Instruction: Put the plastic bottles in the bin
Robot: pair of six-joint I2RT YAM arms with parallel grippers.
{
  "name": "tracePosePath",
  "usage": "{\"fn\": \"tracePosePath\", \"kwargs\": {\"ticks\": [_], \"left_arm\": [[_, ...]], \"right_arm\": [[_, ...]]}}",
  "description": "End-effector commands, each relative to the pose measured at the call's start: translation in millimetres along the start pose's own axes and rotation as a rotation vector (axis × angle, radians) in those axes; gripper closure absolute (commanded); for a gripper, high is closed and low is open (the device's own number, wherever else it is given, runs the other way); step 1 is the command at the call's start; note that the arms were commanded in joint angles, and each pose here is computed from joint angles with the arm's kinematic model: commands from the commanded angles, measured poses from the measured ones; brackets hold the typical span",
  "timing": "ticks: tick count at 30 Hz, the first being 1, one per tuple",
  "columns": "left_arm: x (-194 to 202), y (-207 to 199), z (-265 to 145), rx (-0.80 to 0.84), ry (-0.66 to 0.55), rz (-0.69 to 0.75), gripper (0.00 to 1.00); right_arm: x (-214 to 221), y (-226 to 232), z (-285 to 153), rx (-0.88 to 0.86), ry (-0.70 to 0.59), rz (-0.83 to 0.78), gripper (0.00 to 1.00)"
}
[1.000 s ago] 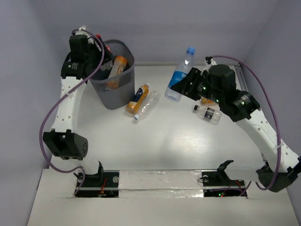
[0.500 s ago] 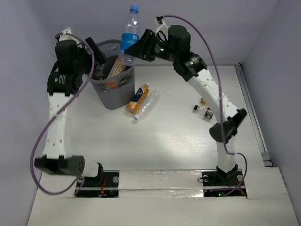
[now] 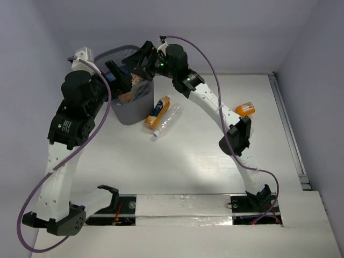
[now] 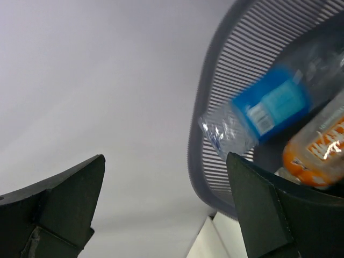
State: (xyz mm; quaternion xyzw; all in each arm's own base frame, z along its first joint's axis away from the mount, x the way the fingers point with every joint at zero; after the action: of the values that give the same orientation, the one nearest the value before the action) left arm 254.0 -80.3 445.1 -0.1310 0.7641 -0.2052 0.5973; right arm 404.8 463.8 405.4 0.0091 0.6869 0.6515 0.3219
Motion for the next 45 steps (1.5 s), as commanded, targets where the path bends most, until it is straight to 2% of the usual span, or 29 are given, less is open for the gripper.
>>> {"fn": "tracePosePath", "kwargs": {"ticks": [1,2,3,4,6,7,8,9,10,12,14,15,17,20,21,22,23,24,25,27,28,29,31,32,35,42,45], "left_arm": [[-13.5,-19.6,1.7,0.088,-0.066,0.024,0.12],[-10.4,-20.6,3.5,0.102,-0.06,0.021,0.14],[-7.4,-22.0,5.6,0.118,-0.053,0.017,0.18],[-0.5,-24.2,9.6,0.15,-0.035,0.016,0.25],[13.8,-34.7,14.3,0.223,0.026,0.018,0.34],[20.4,-33.9,20.3,0.226,0.043,0.015,0.43],[27.4,-37.8,22.6,0.244,0.062,0.017,0.56],[38.5,-44.8,27.9,0.272,0.099,0.024,0.61],[48.9,-46.0,33.8,0.276,0.129,0.035,0.72],[77.3,-56.8,48.3,0.292,0.213,0.07,0.84],[108.2,-62.0,65.5,0.263,0.28,0.133,0.99],[117.7,-62.5,71.2,0.245,0.298,0.153,1.0],[133.7,-55.6,85.0,0.193,0.323,0.19,1.0],[161.8,-46.1,106.2,0.132,0.384,0.232,1.0],[168.3,-41.9,111.4,0.115,0.397,0.256,0.95],[181.3,-33.8,122.2,0.071,0.423,0.281,0.86],[188.5,-28.2,127.8,0.044,0.438,0.303,0.72],[193.1,-24.5,132.3,0.027,0.446,0.324,0.67],[202.8,-17.7,141.2,0.001,0.462,0.364,0.57],[210.8,-12.9,149.3,-0.011,0.467,0.399,0.48],[219.6,-11.5,156.6,-0.003,0.484,0.42,0.43],[223.9,-11.6,160.1,0.004,0.496,0.427,0.34],[235.0,-8.3,175.3,0.009,0.531,0.446,0.27],[237.4,-4.0,181.5,0.004,0.542,0.468,0.21],[251.3,3.0,199.1,-0.007,0.595,0.52,0.14],[269.5,19.3,223.6,0.004,0.654,0.57,0.1],[277.9,22.8,226.8,0.006,0.68,0.582,0.1]], "right_arm": [[-26.3,83.7,-40.5,-0.114,-0.117,-0.124,0.0],[-23.7,72.9,-40.8,-0.072,-0.113,-0.147,0.0],[-26.7,87.6,-54.1,-0.074,-0.129,-0.171,0.0],[-27.1,87.9,-61.3,-0.048,-0.14,-0.186,0.01],[-41.8,82.0,-93.5,0.047,-0.225,-0.229,0.07],[-46.8,77.2,-106.9,0.082,-0.254,-0.237,0.24],[-51.7,70.3,-121.0,0.119,-0.277,-0.245,0.41],[-46.6,28.8,-133.1,0.236,-0.266,-0.231,0.58],[-66.3,34.3,-168.8,0.259,-0.326,-0.245,0.83],[-69.7,-1.4,-205.9,0.392,-0.32,-0.249,1.0],[-72.2,-50.2,-264.4,0.608,-0.364,-0.264,1.0],[-71.1,-64.7,-284.3,0.683,-0.377,-0.266,1.0],[-71.6,-97.2,-332.2,0.855,-0.417,-0.282,1.0],[-58.7,-130.4,-373.9,1.051,-0.394,-0.274,1.0],[-61.7,-137.2,-390.2,1.115,-0.407,-0.293,0.97],[-58.5,-144.7,-399.2,1.159,-0.39,-0.287,0.88],[-57.3,-150.6,-406.3,1.189,-0.383,-0.281,0.83],[-55.1,-161.6,-415.8,1.225,-0.359,-0.282,0.74],[-53.4,-167.9,-420.2,1.244,-0.338,-0.28,0.58],[-51.2,-179.9,-427.9,1.284,-0.284,-0.29,0.4],[-48.6,-191.1,-430.9,1.319,-0.233,-0.278,0.26],[-47.4,-196.0,-431.7,1.339,-0.2,-0.277,0.22],[-45.0,-208.7,-432.2,1.371,-0.103,-0.3,0.11],[-44.0,-213.0,-432.2,1.38,-0.071,-0.303,0.1],[-42.9,-226.8,-430.6,1.39,0.037,-0.335,0.07],[-39.1,-254.8,-428.8,1.404,0.244,-0.371,0.01],[-37.8,-269.8,-432.4,1.433,0.269,-0.352,0.0]]}}
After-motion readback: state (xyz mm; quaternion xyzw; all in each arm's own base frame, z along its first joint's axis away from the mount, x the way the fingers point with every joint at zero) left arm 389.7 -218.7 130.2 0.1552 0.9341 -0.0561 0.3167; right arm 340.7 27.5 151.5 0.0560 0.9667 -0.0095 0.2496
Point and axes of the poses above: each gripper's point midway between its finger pads, its own z axis out along the fingers, its own y axis along the line the jaws close on, x = y × z, the point moved 5 cm from there along -z, back along the fingers
